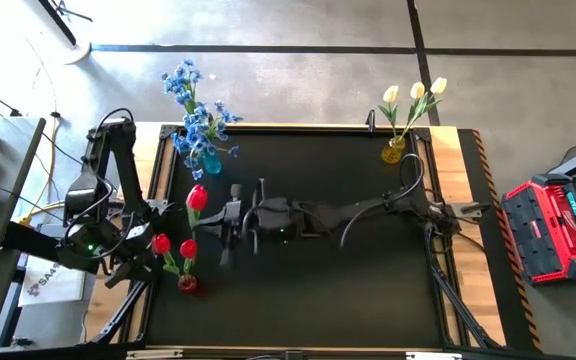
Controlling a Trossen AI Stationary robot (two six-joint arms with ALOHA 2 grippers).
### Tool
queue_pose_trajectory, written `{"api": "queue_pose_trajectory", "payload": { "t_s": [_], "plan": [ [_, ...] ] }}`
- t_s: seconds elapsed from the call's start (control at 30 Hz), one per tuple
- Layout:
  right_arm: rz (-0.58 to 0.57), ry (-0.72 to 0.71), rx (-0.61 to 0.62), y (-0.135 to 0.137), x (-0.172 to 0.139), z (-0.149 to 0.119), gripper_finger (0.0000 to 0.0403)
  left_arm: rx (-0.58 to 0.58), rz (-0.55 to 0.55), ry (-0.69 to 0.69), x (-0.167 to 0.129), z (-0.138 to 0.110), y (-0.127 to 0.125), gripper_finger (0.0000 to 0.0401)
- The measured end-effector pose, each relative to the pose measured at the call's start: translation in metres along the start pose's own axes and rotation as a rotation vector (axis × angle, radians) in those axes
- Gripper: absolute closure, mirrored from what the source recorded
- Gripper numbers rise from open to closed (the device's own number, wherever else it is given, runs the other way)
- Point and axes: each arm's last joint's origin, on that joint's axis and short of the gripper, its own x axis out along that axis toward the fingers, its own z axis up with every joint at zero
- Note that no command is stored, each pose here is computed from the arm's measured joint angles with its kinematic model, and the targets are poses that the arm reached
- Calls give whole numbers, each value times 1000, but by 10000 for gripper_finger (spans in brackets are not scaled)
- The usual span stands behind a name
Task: Sort flowers into vase by color
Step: Put the red flower into the red vase
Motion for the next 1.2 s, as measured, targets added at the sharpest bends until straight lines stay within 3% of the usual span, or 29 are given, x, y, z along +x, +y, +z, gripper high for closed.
{"api": "queue_pose_trajectory", "payload": {
  "t_s": [0.17,0.33,0.47,0.9,1.2],
  "plan": [
    [134,-36,-27,-6,8,-4,403,15,20,2,1,-1,2,236],
    [265,-24,-37,-18,28,-37,403,16,40,3,0,-1,4,236],
    [285,-20,-23,-17,32,-47,403,-26,40,2,1,-1,4,236],
    [354,-4,-158,-19,34,-54,403,-33,41,1,1,-1,4,236],
    [456,42,-180,-19,37,-68,403,-50,43,-2,1,-1,4,236]
  ]
}}
